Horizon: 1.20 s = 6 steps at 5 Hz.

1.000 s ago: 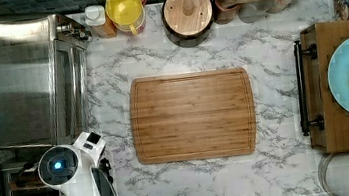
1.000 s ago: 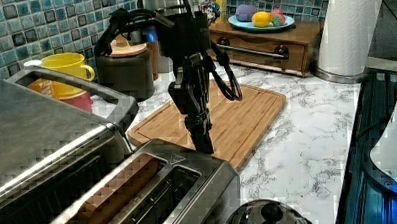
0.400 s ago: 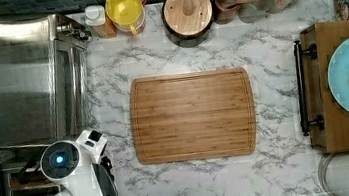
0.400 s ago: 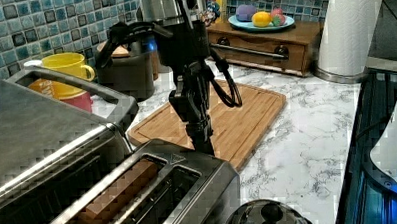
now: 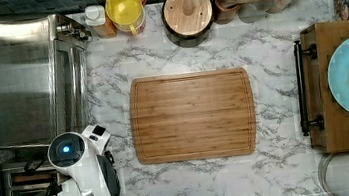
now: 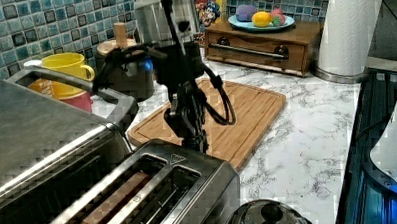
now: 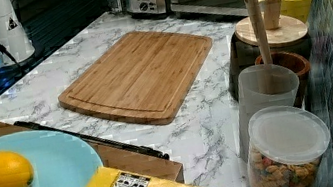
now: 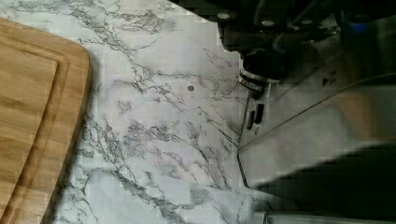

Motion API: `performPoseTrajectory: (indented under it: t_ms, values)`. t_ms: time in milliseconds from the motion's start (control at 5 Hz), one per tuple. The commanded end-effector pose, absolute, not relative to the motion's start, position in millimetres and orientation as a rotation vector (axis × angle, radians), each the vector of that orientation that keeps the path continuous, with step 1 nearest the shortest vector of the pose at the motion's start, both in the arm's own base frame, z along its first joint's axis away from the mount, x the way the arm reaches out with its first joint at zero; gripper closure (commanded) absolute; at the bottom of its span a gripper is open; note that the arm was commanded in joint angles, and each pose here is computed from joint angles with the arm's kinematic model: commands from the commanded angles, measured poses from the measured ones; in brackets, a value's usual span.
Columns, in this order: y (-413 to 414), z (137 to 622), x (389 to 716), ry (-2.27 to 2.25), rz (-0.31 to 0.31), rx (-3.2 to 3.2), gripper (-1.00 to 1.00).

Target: Turn on the toaster.

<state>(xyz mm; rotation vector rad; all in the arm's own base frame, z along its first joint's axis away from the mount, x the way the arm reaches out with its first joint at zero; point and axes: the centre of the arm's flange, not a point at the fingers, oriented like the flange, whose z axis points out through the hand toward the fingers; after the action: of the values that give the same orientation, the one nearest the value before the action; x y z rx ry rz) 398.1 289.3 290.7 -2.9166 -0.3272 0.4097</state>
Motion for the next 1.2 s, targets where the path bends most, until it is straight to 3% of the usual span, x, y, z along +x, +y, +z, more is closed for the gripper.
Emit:
performPoseTrajectory:
  t_ms: [200,1200]
  values:
    - [279.4,208.7,352.4,-0.271,0.617,-2.934,1.00]
    - [279.4,208.7,352.4,-0.271,0.617,-2.934,1.00]
